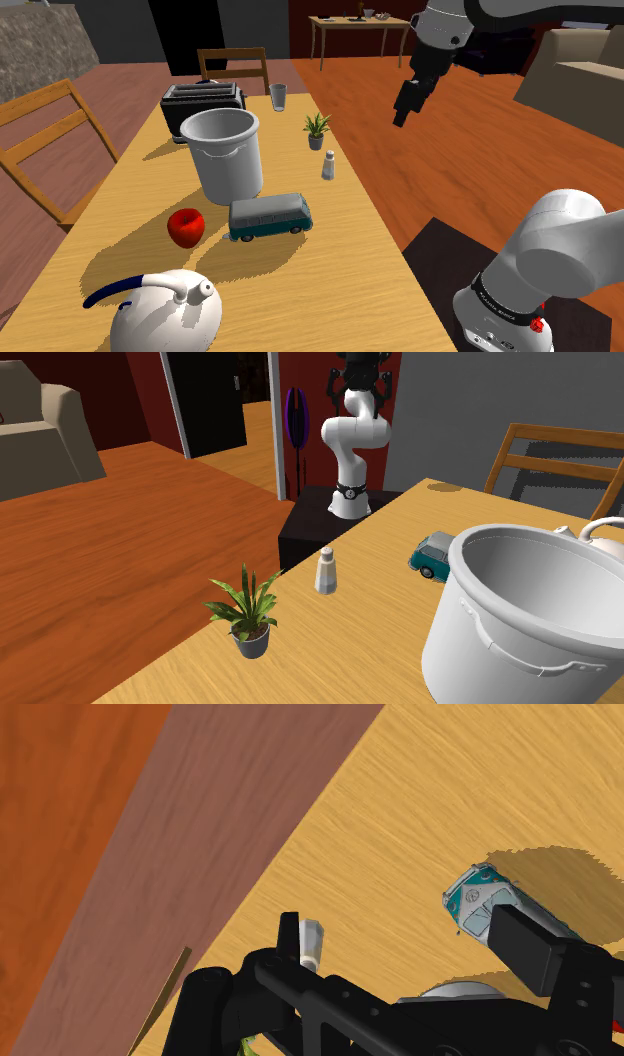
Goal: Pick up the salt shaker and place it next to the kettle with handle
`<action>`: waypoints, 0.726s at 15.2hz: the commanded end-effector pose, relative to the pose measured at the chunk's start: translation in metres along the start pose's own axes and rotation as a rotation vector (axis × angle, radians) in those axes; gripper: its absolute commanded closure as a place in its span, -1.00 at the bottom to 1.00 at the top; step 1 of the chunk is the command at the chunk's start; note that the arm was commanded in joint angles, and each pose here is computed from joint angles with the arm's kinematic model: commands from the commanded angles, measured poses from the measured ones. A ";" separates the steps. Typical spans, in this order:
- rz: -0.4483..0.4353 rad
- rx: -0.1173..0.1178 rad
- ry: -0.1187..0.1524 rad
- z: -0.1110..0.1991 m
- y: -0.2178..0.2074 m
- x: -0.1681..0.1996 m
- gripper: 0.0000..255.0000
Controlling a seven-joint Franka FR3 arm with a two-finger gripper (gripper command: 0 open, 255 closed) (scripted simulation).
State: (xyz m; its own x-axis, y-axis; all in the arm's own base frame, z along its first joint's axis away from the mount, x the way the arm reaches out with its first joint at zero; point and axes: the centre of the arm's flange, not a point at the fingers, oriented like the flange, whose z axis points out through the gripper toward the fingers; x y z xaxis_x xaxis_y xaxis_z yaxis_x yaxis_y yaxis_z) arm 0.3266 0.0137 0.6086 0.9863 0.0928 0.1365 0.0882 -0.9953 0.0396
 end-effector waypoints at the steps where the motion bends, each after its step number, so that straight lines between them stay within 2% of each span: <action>1: 0.000 0.000 0.000 0.000 0.000 0.000 -1.00; 11: 0.054 0.053 -0.065 0.093 0.029 0.101 -1.00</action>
State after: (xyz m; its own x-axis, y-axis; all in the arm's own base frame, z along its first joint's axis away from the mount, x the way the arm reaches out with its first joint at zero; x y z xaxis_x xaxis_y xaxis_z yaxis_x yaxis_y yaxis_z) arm 0.4296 -0.0046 0.5377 0.9959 0.0444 0.0790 0.0456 -0.9989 -0.0131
